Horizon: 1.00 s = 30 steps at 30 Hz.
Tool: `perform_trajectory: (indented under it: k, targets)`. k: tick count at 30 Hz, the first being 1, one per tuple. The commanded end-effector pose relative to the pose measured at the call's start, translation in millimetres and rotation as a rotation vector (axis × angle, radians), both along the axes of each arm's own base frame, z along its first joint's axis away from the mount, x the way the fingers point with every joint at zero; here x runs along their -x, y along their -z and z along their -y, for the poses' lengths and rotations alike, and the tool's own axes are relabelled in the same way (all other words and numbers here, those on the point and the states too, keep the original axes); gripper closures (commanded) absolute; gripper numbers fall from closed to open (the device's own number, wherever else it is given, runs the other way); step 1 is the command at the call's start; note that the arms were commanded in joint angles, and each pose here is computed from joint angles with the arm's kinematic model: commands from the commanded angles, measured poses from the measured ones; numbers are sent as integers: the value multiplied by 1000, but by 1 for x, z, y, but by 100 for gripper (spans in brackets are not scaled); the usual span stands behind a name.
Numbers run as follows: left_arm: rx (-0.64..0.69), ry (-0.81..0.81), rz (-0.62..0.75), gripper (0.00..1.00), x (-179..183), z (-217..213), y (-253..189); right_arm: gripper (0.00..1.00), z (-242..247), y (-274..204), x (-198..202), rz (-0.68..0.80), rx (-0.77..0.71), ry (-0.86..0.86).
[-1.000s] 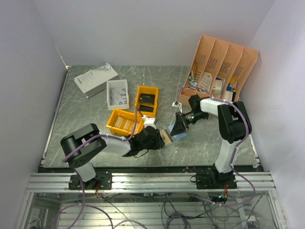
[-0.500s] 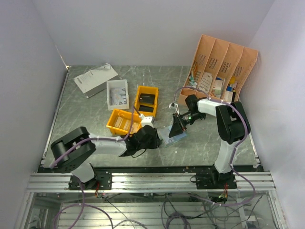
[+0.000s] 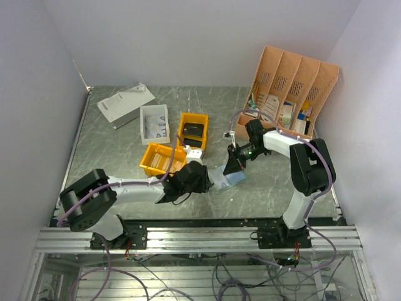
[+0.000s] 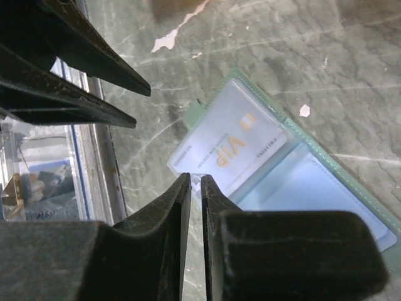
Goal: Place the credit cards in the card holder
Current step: Insert the credit card into the card holder.
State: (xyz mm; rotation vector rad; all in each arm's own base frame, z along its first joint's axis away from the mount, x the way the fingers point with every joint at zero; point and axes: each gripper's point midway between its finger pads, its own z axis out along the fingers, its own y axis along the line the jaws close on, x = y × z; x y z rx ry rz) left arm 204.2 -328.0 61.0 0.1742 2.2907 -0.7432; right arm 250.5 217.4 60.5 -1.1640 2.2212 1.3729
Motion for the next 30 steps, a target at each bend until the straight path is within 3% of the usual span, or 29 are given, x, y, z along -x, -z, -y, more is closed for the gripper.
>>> perform_trajectory:
  k: [1,5,10,18,30]
  targets:
    - [-150,55,65,53,-14,3,-6,88,4,21,-1,-33,68,19]
    - [-335,118,110,45,-21,-6,-1,88,6,28,-3,-47,99,31]
    - [-464,212,127,43,-25,-6,10,89,9,37,-3,-66,135,41]
    - [-469,303,145,44,-31,20,13,91,11,44,-3,-85,162,52]
    - [-500,357,116,54,-28,31,35,92,10,47,-2,-94,172,46]
